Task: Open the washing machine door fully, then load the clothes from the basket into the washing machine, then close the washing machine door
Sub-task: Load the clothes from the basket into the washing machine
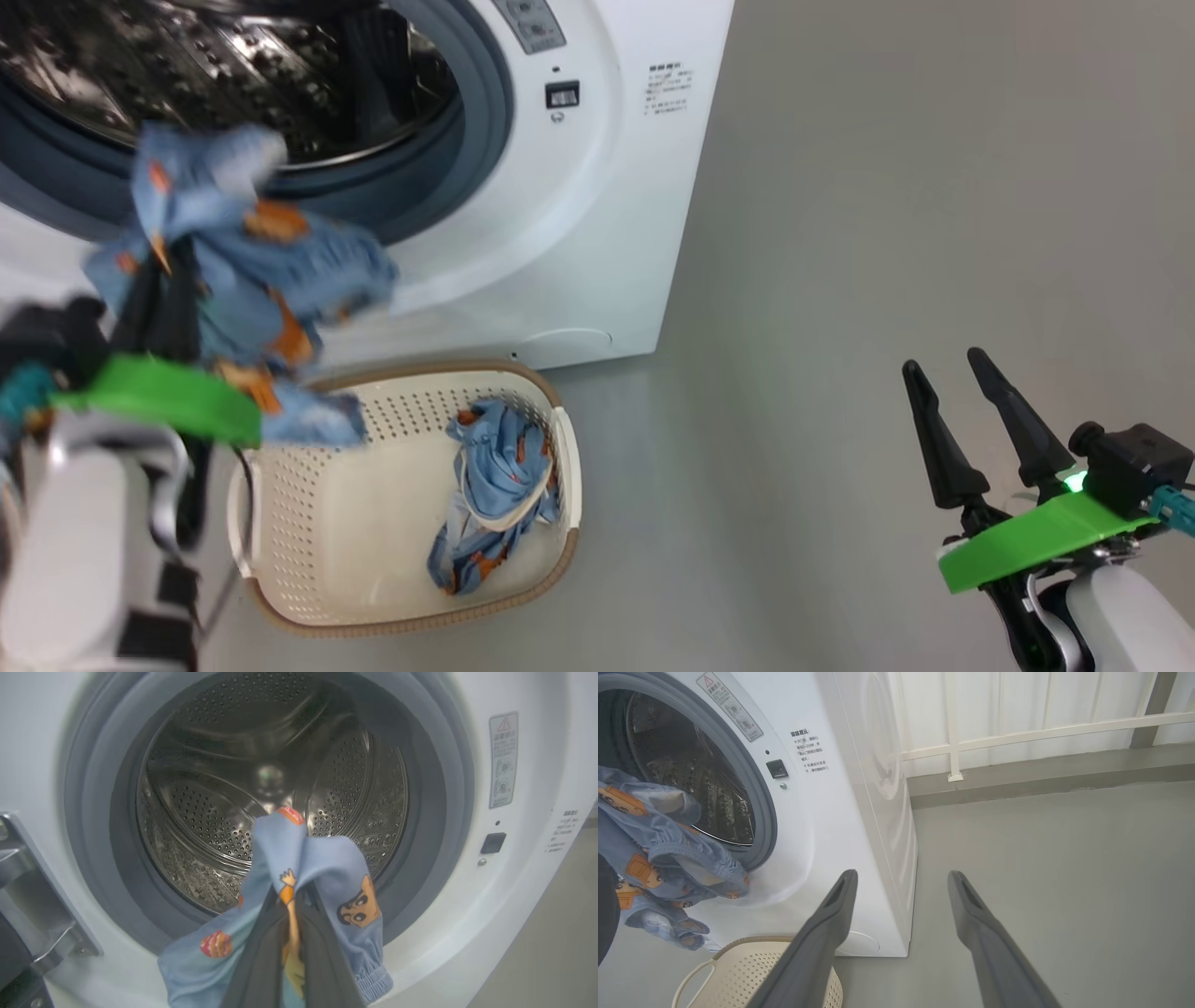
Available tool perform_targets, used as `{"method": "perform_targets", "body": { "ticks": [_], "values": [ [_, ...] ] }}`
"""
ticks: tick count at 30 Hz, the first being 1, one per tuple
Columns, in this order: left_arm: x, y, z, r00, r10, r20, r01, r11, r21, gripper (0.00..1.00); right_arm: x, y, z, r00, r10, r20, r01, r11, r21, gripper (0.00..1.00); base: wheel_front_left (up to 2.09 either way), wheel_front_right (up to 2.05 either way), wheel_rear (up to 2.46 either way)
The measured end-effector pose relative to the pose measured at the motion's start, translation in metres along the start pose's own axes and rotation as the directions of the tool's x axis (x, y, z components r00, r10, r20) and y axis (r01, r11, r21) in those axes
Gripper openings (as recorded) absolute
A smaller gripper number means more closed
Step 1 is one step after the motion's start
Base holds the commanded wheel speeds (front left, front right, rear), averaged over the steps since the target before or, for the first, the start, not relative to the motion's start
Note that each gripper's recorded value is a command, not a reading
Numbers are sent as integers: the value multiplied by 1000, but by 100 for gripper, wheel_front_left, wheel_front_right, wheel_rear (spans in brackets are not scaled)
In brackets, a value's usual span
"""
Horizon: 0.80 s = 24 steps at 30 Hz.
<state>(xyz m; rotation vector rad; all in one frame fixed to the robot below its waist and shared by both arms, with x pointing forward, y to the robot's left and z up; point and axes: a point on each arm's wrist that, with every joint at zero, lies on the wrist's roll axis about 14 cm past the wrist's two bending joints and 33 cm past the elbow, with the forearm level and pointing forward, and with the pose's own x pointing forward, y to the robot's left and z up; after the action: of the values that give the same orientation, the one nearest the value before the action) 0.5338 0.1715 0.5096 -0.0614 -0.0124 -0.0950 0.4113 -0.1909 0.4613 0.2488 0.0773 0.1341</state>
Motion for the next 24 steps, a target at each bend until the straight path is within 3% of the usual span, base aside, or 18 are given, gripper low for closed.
{"method": "perform_targets", "body": {
  "ticks": [10, 24],
  "values": [
    [79, -4, 14, 1000, -3, -28, 5, 998, 55, 0, 20, -8, -11, 1000, -16, -19, 16, 1000, 7, 100, 0, 0, 0],
    [147, -10, -54, 970, 28, -240, -25, 1000, 18, 0, 54, -18, -29, 999, -20, -50, 20, 1000, 0, 100, 0, 0, 0]
  ]
}}
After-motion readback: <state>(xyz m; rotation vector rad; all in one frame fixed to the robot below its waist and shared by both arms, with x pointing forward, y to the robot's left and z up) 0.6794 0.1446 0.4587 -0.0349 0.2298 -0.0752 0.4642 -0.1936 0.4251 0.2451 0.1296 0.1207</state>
